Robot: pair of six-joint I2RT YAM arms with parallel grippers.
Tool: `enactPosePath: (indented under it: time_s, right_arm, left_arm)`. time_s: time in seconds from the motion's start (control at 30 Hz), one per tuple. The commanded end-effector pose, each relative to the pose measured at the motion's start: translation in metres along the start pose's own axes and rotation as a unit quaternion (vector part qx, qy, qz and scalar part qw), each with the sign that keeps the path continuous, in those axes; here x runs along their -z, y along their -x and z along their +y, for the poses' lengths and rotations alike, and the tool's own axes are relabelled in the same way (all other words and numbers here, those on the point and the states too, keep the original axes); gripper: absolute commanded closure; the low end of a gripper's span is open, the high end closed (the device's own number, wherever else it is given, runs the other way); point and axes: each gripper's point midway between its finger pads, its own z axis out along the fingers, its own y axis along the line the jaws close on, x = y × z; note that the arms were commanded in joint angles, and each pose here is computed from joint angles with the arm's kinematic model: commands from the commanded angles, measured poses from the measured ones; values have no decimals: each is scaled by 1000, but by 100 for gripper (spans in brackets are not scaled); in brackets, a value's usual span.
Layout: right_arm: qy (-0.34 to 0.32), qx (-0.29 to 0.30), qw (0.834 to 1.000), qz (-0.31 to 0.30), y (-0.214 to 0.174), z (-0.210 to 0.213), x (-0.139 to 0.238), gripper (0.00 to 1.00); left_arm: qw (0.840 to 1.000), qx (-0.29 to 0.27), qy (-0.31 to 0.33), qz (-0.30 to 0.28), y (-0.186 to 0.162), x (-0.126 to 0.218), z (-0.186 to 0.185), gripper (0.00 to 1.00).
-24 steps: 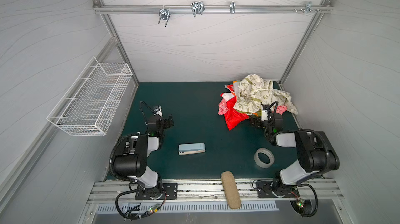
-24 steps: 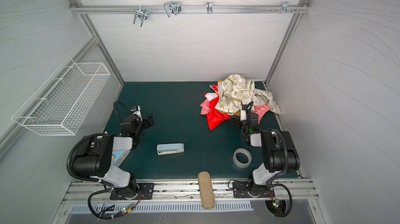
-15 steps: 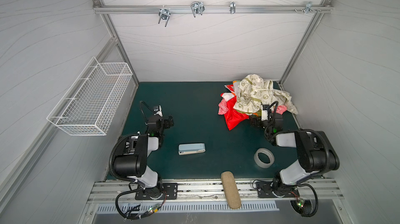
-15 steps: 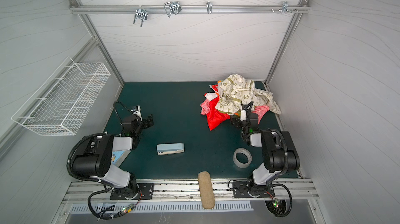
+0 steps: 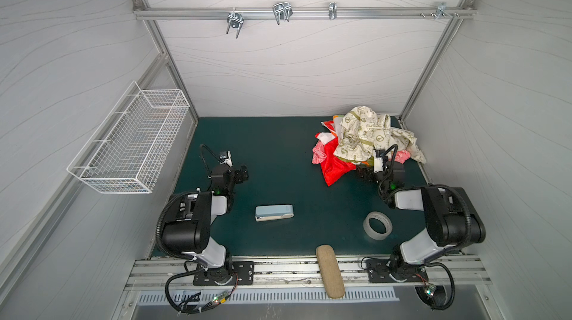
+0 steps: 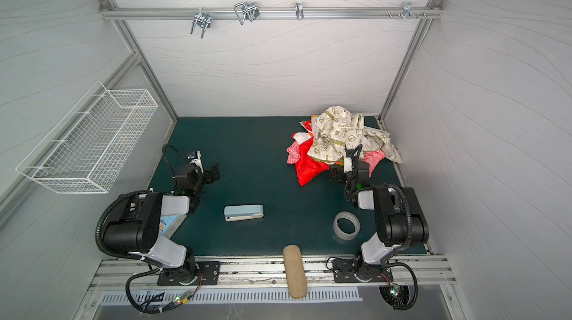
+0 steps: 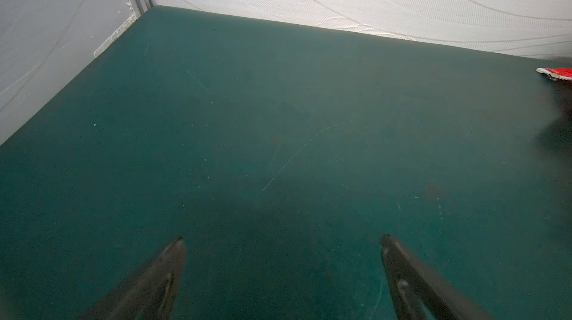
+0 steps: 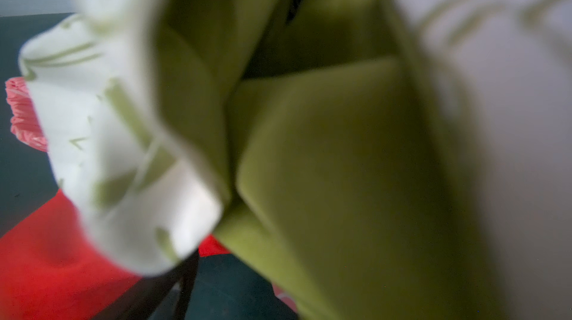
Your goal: Pick out a specific cloth from the pile
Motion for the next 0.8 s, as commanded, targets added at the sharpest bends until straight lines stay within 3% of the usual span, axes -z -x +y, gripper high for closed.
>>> enactPosePath:
  time_s: [0.0, 0.27, 0.47, 0.63, 0.77]
  right_arm:
    - [5, 11, 1000, -17, 11, 2, -1, 1]
    - [-15, 6, 1000, -22, 18, -3, 4, 1]
    - [-11, -15, 1000, 10, 36, 3, 23, 1]
    - [1, -11, 999, 41, 52, 22, 39, 1]
    - [18, -4, 998, 60, 69, 43, 56, 1]
  left_arm:
    - [1000, -8, -7, -21, 16, -3, -4, 1]
    - [1000, -4, 2, -23, 26, 1, -2, 1]
    - [999, 11, 14, -45, 54, 34, 0, 1]
    - [998, 7, -52, -39, 77, 68, -26, 1]
    - [980, -23, -193, -43, 94, 98, -81, 1]
